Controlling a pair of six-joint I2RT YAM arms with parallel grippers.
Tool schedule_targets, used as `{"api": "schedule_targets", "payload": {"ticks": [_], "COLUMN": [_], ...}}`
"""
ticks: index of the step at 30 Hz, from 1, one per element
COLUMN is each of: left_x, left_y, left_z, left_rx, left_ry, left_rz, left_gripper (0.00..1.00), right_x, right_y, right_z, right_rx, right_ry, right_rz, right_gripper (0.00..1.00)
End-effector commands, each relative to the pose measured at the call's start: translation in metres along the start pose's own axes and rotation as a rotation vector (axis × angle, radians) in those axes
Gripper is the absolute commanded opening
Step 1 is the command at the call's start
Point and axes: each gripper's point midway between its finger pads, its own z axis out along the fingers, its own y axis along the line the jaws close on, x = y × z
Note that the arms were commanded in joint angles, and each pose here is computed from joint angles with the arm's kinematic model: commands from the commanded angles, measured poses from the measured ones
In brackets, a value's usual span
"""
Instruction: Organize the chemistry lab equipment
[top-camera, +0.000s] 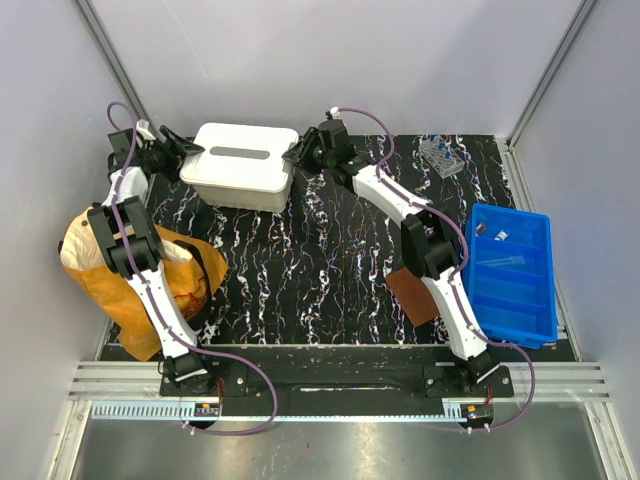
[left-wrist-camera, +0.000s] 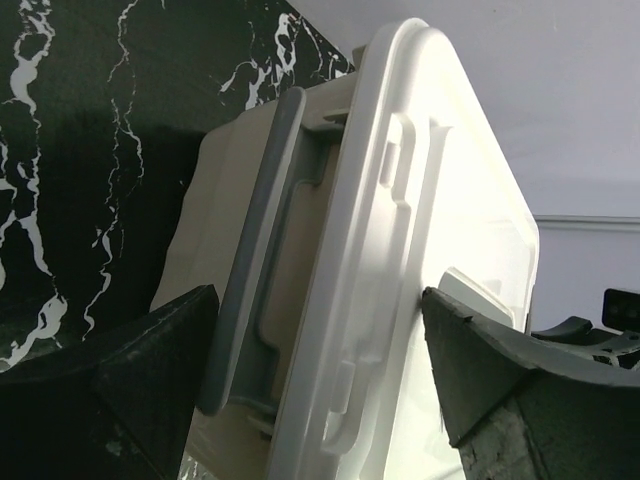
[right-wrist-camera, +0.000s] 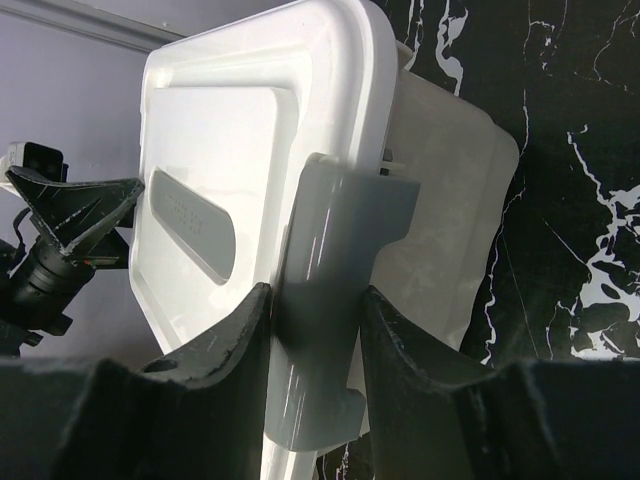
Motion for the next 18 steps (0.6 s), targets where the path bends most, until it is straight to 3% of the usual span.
{"api": "schedule_targets", "payload": {"ticks": [1,6,10,18], "left_x": [-0.017,-0.024,-0.026,-0.017], "left_y": [-0.036,-0.049,-0.055,-0.055], "left_z": [-0.010,-0.018,-0.021,-0.008], "left_rx": [0.117,0.116,0.092,-0.080], "left_ry": [-0.041,-0.078,-0.092,-0.049], "left_rz": [0.041,0.106,0.170,0.357], "left_gripper": [0.83,0.66,0.58,0.56], "right_x": [-0.025,-0.022,-0.020,-0.016], "right_y": [0.039,0.040,0.038,0.033], "right_z": [-0.006,-0.004,-0.003,0.002], "right_rx": [-0.127,-0.135,-0.133,-0.127], "right_ry": [-0.047,-0.036,-0.030,-0.024], "right_rz": [-0.035,-0.027,-0.028,-0.020], "right_gripper": [0.26,0.26,0.25,0.25]}}
